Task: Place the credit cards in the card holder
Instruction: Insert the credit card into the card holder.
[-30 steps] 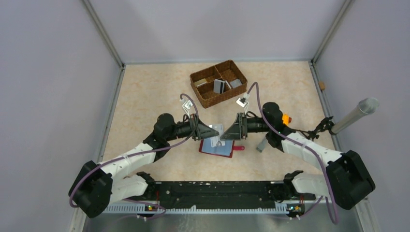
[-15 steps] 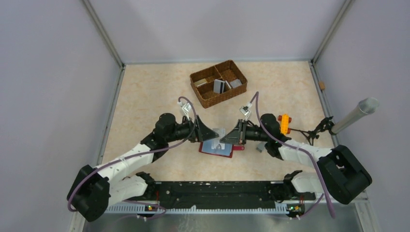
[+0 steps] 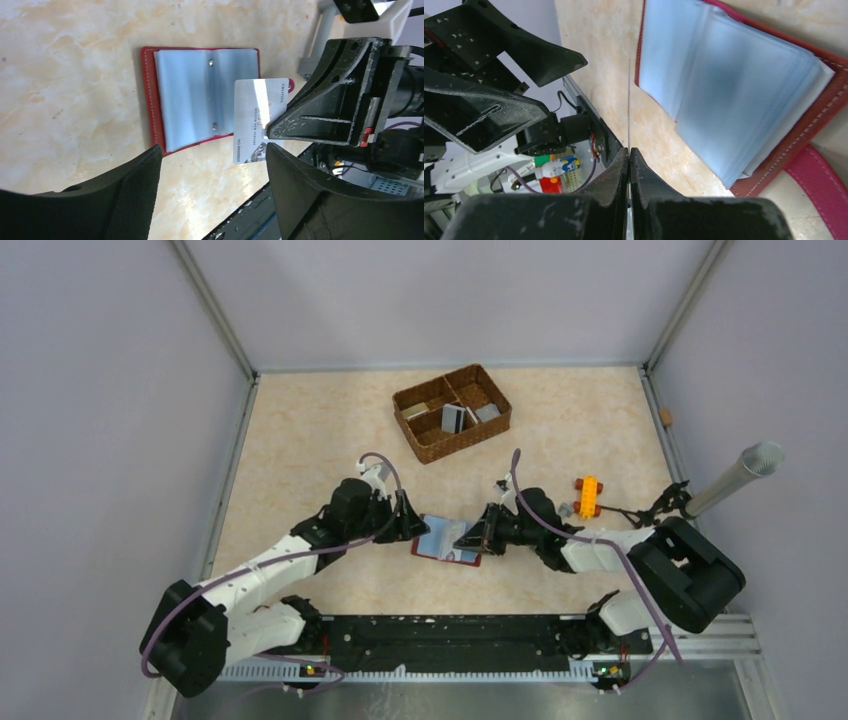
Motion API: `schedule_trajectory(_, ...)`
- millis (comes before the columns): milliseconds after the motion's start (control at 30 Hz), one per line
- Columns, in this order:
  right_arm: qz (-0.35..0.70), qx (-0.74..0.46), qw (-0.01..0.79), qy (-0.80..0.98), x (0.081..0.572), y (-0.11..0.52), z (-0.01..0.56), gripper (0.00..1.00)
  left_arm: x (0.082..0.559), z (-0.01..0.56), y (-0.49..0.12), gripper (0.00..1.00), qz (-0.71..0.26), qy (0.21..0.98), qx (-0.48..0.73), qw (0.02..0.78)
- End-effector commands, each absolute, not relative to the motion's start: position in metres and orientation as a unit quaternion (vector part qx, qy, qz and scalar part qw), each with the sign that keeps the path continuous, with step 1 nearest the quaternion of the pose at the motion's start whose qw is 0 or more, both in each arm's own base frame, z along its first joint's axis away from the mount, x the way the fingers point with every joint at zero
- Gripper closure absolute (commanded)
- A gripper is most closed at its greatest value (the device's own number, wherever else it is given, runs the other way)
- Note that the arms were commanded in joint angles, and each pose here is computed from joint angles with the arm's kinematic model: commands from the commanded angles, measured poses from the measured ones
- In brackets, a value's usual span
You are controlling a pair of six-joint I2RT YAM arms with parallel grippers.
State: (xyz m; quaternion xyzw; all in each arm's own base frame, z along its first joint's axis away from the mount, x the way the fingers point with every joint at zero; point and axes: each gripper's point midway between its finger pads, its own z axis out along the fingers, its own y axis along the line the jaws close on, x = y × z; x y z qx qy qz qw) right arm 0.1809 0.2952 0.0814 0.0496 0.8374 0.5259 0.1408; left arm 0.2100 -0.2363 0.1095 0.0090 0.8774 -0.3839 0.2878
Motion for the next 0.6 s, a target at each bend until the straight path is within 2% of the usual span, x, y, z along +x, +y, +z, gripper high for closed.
schedule_trajectory(0, 0.5, 0.083, 0.148, 0.849, 0.184, 0.291, 0.064, 1.0, 0.218, 0.097, -0.23, 0.26, -0.353, 0.887, 0.017, 0.298)
schedule_trajectory(233, 0.471, 0.094, 0.142, 0.865, 0.183, 0.285, 0.045, 1.0, 0.22, 0.077, -0.234, 0.36, -0.343, 0.897, 0.027, 0.276)
schedule_trajectory(567, 0.48, 0.089, 0.141, 0.862, 0.188, 0.292, 0.039, 1.0, 0.231, 0.061, -0.238, 0.4, -0.329, 0.902, 0.041, 0.276)
